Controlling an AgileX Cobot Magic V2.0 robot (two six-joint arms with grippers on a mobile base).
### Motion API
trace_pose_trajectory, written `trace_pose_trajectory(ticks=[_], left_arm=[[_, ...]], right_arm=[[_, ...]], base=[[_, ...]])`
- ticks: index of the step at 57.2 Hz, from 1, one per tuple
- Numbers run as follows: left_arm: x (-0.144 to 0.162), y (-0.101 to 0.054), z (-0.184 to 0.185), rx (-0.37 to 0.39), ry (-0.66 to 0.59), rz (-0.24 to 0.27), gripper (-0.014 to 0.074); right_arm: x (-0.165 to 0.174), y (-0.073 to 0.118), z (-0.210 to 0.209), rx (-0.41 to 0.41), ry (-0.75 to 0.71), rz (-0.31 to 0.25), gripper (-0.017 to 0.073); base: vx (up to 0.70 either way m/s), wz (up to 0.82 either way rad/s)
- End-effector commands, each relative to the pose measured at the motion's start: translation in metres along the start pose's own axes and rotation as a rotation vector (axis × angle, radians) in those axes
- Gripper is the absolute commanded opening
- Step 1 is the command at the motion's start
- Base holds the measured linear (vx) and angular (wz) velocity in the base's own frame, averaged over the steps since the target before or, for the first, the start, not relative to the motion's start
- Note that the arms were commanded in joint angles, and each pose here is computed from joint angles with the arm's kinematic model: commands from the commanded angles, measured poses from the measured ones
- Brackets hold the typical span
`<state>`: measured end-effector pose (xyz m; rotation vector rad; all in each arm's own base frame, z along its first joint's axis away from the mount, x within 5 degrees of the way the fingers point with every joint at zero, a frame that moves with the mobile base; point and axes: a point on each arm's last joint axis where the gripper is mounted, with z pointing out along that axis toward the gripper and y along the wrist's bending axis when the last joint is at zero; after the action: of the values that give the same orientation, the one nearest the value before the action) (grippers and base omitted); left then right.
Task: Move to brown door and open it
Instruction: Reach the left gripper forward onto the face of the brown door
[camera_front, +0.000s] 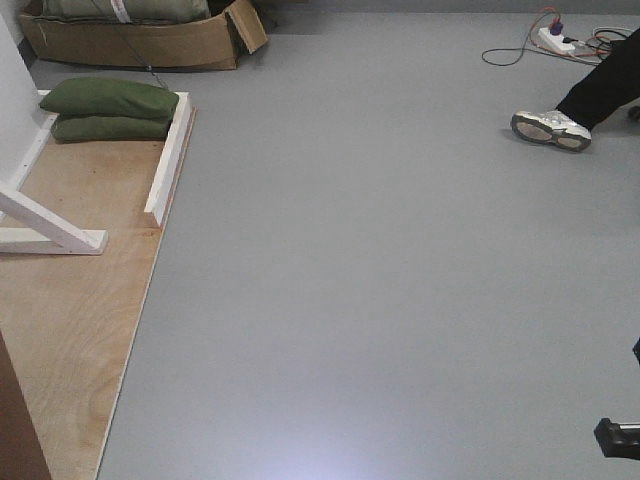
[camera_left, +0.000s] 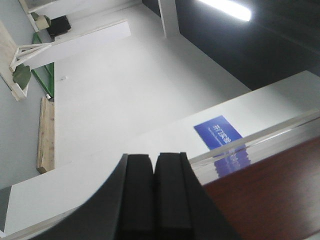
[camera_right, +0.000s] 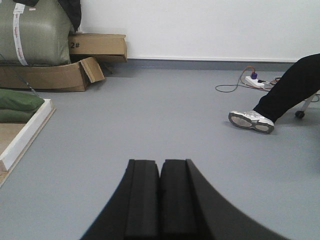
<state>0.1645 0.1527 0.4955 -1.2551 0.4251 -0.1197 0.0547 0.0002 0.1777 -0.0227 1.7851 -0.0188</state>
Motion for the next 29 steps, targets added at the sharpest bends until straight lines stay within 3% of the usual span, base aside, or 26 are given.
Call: trace_pose_trajectory(ticks=[1, 7, 15, 16, 17, 29], left_arm=[[0.019, -0.022, -0.006, 0.153, 0.238, 0.049, -0.0006], [0.02, -0.022, -0.006, 0.155, 0.244, 0.052, -0.0006], [0.021, -0.024, -0.009, 0.178, 0.269, 0.107, -0.0006], [0.021, -0.025, -0.01, 0.186, 0.278, 0.119, -0.0006], [0.031, -0.029, -0.014, 0.259, 0.372, 0.251, -0.0006], [0.046, -0.026, -0.013, 0.312, 0.472, 0.346, -0.0006]], right_arm=[[-0.006, -0.001, 0.001, 0.007, -0.064, -0.011, 0.0], [-0.006, -0.001, 0.001, 0.007, -0.064, -0.011, 0.0], [-0.006, -0.001, 0.001, 0.007, -0.064, -0.011, 0.0], [-0.006, -0.001, 0.001, 0.007, -0.064, -0.011, 0.0], [-0.006, -0.001, 0.001, 0.007, -0.064, -0.011, 0.0], [-0.006, -0.001, 0.001, 0.007, -0.064, -0.011, 0.0]], base=[[0.0, 0.0], [0.0, 0.0], [0.0, 0.0], [0.0, 0.0], [0.0, 0.0], [0.0, 0.0]])
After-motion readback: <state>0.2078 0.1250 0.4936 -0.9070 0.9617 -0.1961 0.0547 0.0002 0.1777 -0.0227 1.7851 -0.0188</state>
